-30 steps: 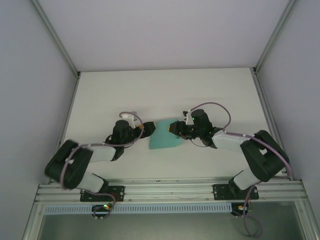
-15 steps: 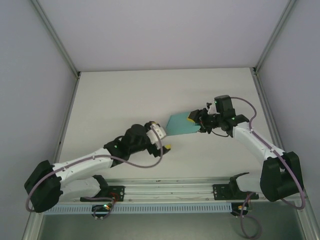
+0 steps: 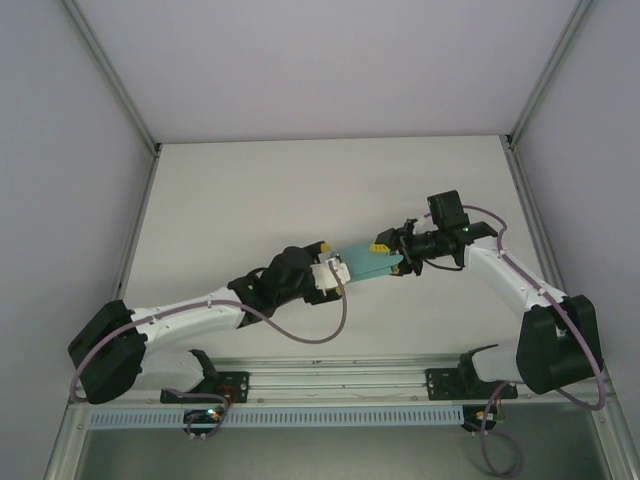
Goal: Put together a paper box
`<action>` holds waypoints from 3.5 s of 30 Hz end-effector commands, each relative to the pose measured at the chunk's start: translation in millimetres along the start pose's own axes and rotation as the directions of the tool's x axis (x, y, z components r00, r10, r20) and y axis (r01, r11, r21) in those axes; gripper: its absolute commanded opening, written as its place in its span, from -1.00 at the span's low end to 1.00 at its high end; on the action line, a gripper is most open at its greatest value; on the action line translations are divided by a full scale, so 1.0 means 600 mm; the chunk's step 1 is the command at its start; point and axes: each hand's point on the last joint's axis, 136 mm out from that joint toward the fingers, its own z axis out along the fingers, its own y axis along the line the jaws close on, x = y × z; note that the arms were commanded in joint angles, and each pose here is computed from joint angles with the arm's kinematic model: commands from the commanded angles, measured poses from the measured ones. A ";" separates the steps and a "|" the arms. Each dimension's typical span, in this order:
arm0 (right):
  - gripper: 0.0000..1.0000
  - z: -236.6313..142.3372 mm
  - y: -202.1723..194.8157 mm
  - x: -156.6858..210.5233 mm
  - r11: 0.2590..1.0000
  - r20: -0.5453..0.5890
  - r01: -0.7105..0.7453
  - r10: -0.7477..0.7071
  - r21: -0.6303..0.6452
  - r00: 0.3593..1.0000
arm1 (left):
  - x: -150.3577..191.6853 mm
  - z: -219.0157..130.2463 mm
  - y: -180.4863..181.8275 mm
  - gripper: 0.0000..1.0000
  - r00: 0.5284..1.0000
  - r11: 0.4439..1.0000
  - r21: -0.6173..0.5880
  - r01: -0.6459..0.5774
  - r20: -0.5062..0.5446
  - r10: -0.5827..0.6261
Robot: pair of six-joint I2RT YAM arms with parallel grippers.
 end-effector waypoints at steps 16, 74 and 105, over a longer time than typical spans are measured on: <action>0.48 -0.006 0.017 0.021 0.994 -0.064 0.102 -0.104 -0.025 0.993 | -0.053 -0.034 0.021 -0.21 0.994 1.000 -0.024 0.000 0.113 0.002; -0.99 0.054 -0.002 -0.030 -0.106 -0.227 0.966 -0.973 0.236 -0.051 | 0.132 0.012 -0.020 -0.35 0.906 0.859 0.418 0.295 -0.408 -0.113; -1.00 0.083 -0.098 -0.049 0.327 0.147 0.707 -0.941 0.627 0.305 | 0.111 0.014 0.000 0.77 0.902 0.899 0.327 0.292 -0.407 -0.145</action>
